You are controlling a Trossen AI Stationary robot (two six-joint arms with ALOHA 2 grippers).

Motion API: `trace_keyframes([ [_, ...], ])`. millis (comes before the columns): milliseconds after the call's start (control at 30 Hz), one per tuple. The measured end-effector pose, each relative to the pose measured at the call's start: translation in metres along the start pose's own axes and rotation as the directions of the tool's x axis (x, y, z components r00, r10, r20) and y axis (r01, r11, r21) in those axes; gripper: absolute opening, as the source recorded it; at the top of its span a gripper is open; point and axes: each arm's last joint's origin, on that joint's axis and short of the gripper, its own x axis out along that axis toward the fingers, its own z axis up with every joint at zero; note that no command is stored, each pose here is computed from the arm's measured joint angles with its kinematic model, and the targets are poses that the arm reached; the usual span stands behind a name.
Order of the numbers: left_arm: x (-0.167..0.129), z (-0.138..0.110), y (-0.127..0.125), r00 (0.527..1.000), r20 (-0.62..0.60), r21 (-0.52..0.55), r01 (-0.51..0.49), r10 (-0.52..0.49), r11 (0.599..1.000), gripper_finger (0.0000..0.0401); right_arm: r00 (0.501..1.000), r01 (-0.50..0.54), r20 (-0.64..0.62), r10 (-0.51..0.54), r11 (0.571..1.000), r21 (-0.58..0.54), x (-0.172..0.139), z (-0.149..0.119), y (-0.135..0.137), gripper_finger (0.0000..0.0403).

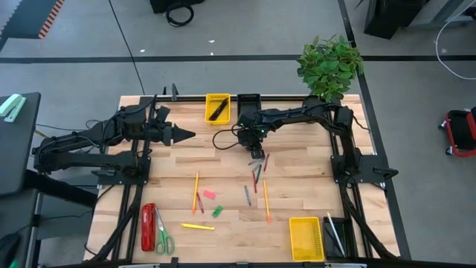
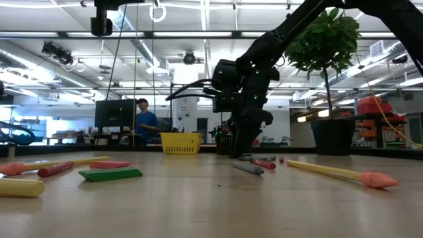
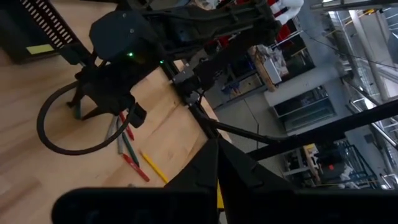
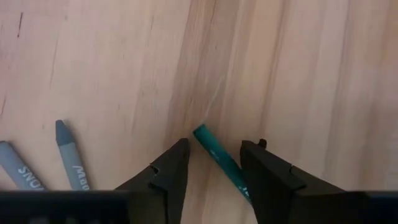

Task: Sort crayons/erasers/pens/pencils in bins
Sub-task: Put the top green crayon into the bottom yellow bin

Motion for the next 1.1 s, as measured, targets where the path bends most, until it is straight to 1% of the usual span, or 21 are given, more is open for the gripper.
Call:
trace_keyframes([
  [167, 0.0, 0.0, 0.0, 1.0, -0.001, -0.001, 0.0, 0.0, 1.0, 0.0025, 1.0, -0.003, -0.011, 0.003, 1.0, -0.01, 0.001, 0.0, 0.003, 0.0118],
  [400, 0.0, 0.0, 0.001, 1.0, -0.005, -0.002, -0.007, 0.007, 1.0, 0.001, 1.0, -0.004, -0.019, 0.004, 1.0, 0.002, 0.003, 0.001, 0.008, 0.0073],
  [500, 0.0, -0.001, 0.001, 1.0, -0.009, -0.002, -0.013, 0.013, 1.0, 0.0012, 1.0, -0.004, -0.019, 0.005, 1.0, 0.016, 0.002, 0.002, 0.01, 0.0052],
  [567, 0.0, -0.001, 0.001, 1.0, -0.008, -0.002, -0.012, 0.012, 1.0, 0.0018, 1.0, -0.008, -0.008, 0.009, 0.999, 0.049, 0.001, 0.004, 0.012, 0.0041],
  [667, 0.0, -0.001, 0.001, 1.0, -0.009, -0.002, -0.012, 0.012, 1.0, 0.0026, 0.997, -0.075, 0.009, 0.075, 0.988, 0.134, -0.005, 0.004, 0.013, 0.0031],
  [767, 0.0, -0.001, 0.001, 1.0, -0.008, -0.003, -0.012, 0.012, 1.0, 0.0028, 0.993, -0.114, 0.06, 0.106, 0.979, 0.169, -0.02, 0.009, 0.015, 0.0029],
  [867, 0.0, -0.001, 0.001, 1.0, -0.008, -0.003, -0.011, 0.011, 1.0, 0.0024, 0.989, -0.123, 0.1, 0.106, 0.975, 0.184, -0.041, 0.012, 0.018, 0.0028],
  [933, 0.0, -0.001, 0.001, 1.0, -0.008, -0.003, -0.011, 0.011, 1.0, 0.0019, 0.989, -0.116, 0.115, 0.095, 0.974, 0.194, -0.054, 0.012, 0.02, 0.0028],
  [1100, 0.0, -0.001, 0.001, 1.0, -0.01, -0.003, -0.009, 0.009, 1.0, 0.0011, 0.974, -0.082, 0.224, 0.029, 0.97, 0.229, -0.102, 0.014, 0.023, 0.0027],
])
